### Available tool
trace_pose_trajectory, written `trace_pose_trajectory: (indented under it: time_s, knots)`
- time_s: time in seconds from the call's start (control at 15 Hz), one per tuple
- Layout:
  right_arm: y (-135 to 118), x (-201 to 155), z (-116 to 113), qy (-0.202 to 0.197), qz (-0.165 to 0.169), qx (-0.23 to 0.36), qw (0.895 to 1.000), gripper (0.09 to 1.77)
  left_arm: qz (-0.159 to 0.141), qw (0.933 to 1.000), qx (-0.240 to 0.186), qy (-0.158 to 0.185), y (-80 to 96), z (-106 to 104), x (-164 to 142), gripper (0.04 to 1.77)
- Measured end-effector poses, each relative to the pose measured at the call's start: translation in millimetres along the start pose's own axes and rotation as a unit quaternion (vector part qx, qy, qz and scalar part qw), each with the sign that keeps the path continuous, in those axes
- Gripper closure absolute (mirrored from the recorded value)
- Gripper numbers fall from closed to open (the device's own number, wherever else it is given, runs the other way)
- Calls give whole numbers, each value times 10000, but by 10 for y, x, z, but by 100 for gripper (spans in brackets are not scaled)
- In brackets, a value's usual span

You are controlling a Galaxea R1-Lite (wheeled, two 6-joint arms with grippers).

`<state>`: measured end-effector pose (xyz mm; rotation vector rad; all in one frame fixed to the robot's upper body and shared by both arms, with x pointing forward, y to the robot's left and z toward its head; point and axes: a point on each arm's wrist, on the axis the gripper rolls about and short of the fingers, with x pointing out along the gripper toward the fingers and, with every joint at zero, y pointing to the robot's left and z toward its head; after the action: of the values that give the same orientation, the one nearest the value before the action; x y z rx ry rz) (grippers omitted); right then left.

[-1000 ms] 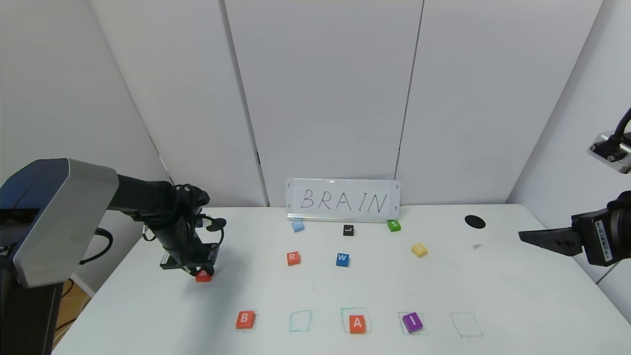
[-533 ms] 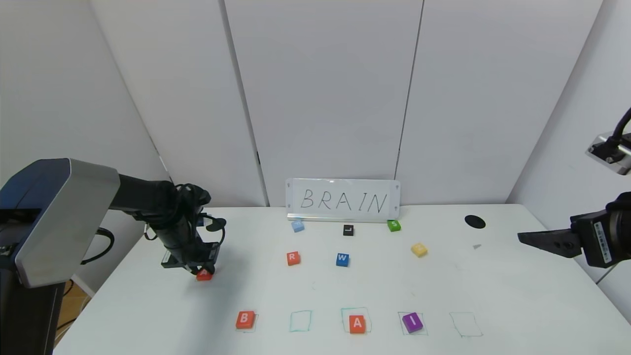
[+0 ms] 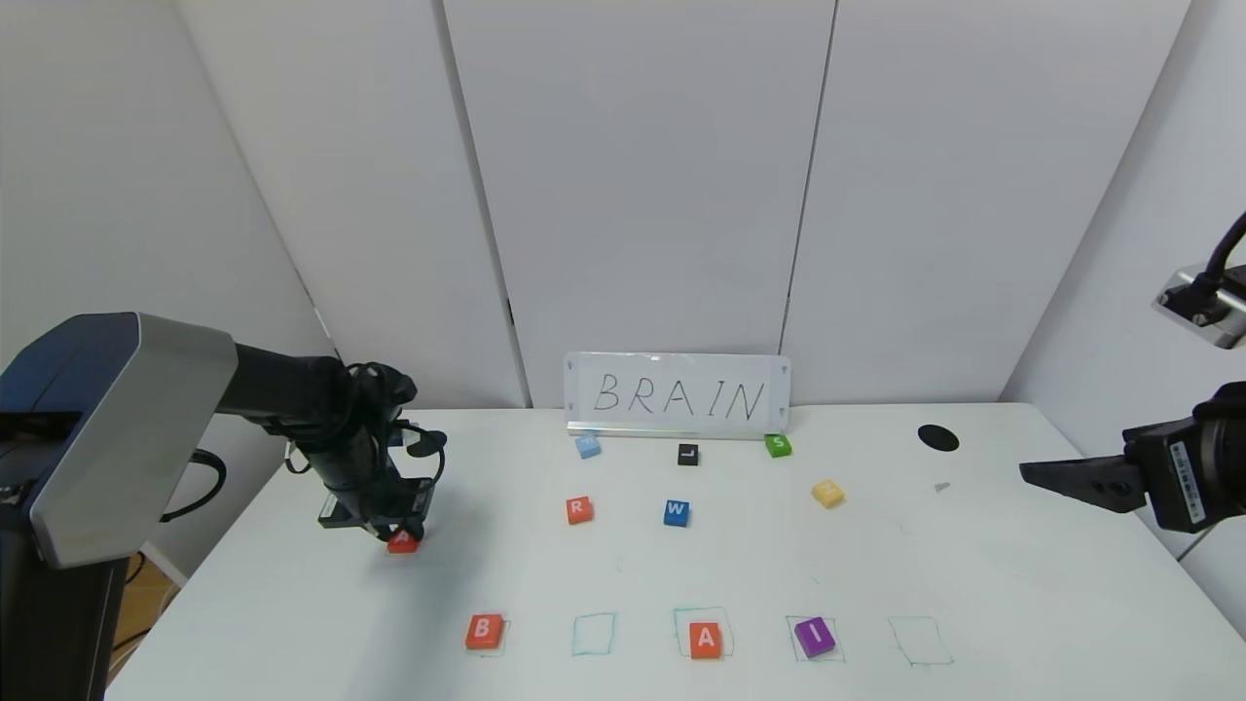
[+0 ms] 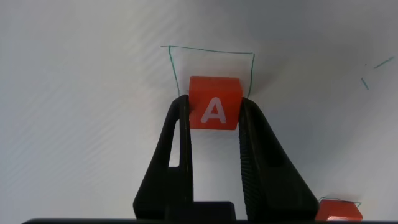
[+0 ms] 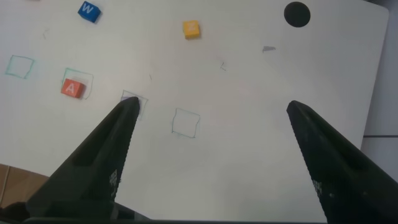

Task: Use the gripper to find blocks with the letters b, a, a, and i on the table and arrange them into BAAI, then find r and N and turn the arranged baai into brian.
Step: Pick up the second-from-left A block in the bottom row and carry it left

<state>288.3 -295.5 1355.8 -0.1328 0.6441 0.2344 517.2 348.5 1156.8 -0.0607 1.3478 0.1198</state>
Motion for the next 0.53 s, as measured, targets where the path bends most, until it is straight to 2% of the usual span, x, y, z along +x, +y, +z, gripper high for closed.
trace_pose_trajectory:
  time_s: [0.13, 0.2, 0.4, 0.53]
  knots:
    - [2, 2, -2, 0, 5, 0, 10000, 15, -6, 10000, 4, -12, -4, 2, -5, 132]
    - [2, 2, -2, 1, 8, 0, 10000, 15, -9, 10000, 1, -17, -4, 2, -8, 125]
    - [3, 2, -2, -2, 7, -2, 10000, 15, -18, 10000, 7, -16, -10, 2, -7, 88]
    - [4, 2, -2, -2, 14, -6, 10000, 15, -63, 10000, 13, -16, -20, 1, -10, 71]
